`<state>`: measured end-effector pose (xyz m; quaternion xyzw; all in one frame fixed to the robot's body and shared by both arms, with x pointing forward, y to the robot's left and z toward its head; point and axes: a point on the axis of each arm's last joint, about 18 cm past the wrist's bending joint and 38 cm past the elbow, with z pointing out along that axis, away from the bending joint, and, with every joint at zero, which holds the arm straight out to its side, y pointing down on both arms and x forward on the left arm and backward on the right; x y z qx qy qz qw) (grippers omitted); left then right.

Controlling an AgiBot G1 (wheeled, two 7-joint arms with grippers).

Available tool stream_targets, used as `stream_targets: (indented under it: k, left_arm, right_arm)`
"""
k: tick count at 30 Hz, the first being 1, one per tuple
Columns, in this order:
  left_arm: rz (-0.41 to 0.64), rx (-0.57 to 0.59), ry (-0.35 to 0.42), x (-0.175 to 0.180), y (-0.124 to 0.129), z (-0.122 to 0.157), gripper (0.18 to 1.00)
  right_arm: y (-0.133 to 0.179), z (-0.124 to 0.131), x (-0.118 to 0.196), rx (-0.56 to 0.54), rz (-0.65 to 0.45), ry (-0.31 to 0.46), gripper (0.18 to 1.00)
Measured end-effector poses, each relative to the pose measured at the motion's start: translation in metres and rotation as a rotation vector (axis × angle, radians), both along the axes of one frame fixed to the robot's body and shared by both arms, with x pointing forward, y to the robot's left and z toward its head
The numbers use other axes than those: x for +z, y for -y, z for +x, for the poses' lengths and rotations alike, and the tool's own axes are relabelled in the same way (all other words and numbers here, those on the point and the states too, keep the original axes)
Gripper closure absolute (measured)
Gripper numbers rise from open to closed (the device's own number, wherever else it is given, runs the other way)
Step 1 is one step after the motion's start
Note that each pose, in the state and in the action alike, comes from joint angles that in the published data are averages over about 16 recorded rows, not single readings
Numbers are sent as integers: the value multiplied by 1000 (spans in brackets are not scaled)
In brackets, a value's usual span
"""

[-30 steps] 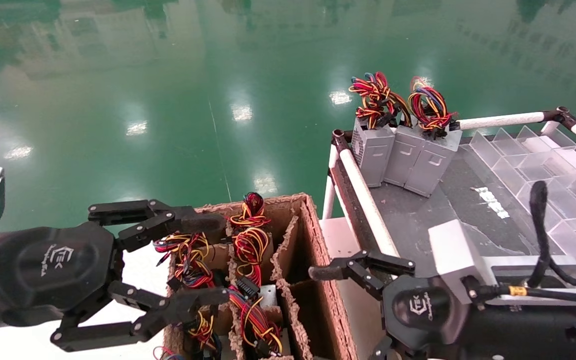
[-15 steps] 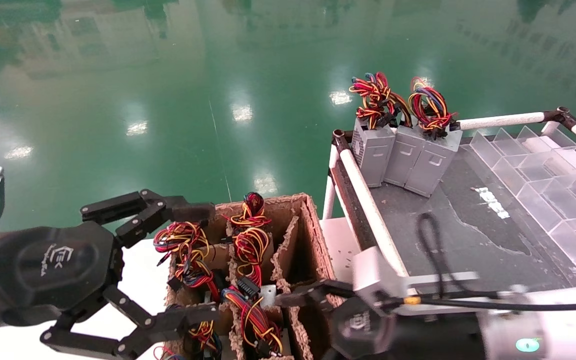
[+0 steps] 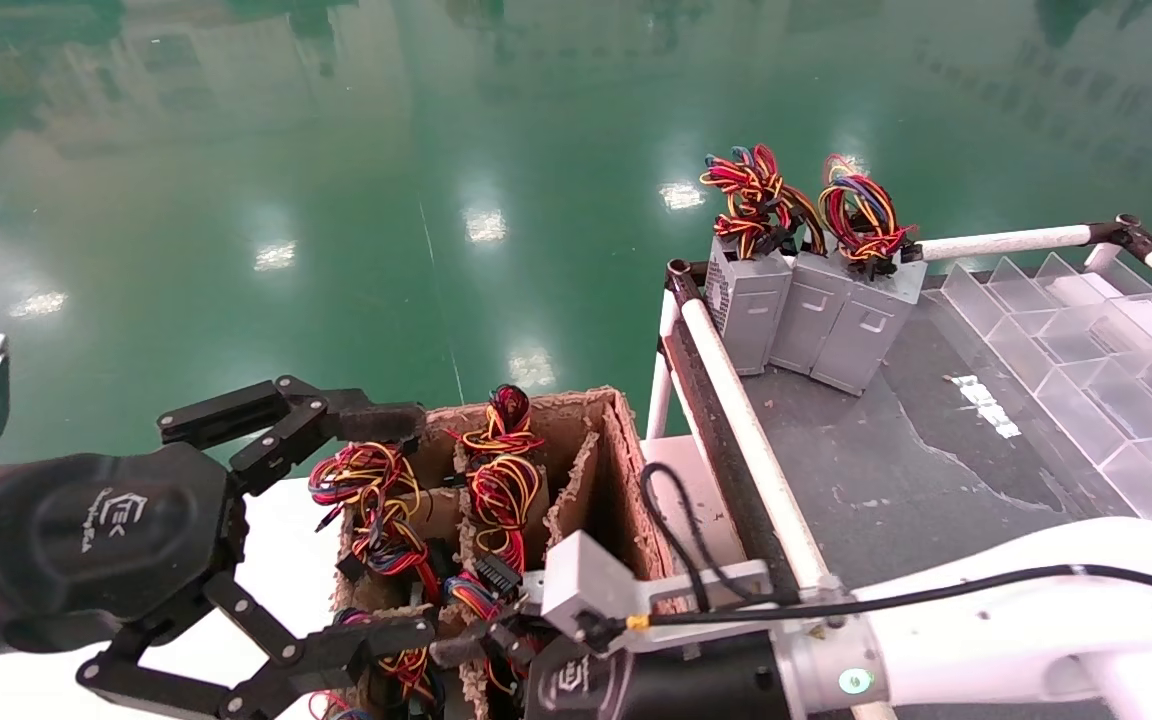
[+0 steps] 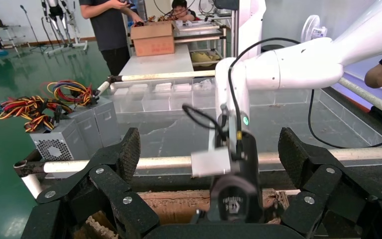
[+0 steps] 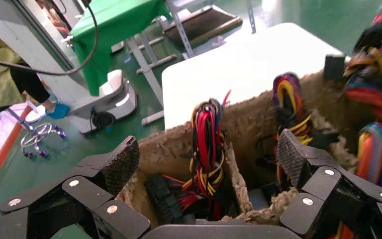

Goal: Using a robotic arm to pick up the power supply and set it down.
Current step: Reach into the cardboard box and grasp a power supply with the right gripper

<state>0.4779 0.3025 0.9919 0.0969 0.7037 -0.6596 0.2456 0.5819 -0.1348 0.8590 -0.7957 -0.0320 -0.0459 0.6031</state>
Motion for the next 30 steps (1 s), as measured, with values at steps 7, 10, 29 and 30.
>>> stream_targets:
  k: [7,10,29,30]
  left_arm:
    - [0,0,0,0,0,0,184]
    - [0,0,0,0,0,0,183]
    - [0,0,0,0,0,0,183]
    - [0,0,0,0,0,0,183]
  right_arm:
    - [-17,4,-13,28,-17,-11,179]
    - [-22,4,-18,39,-19,-15,185]
    - [-32,10,-30,59,-7,-11,375]
    - [-32,10,-31,58,-6,-10,395]
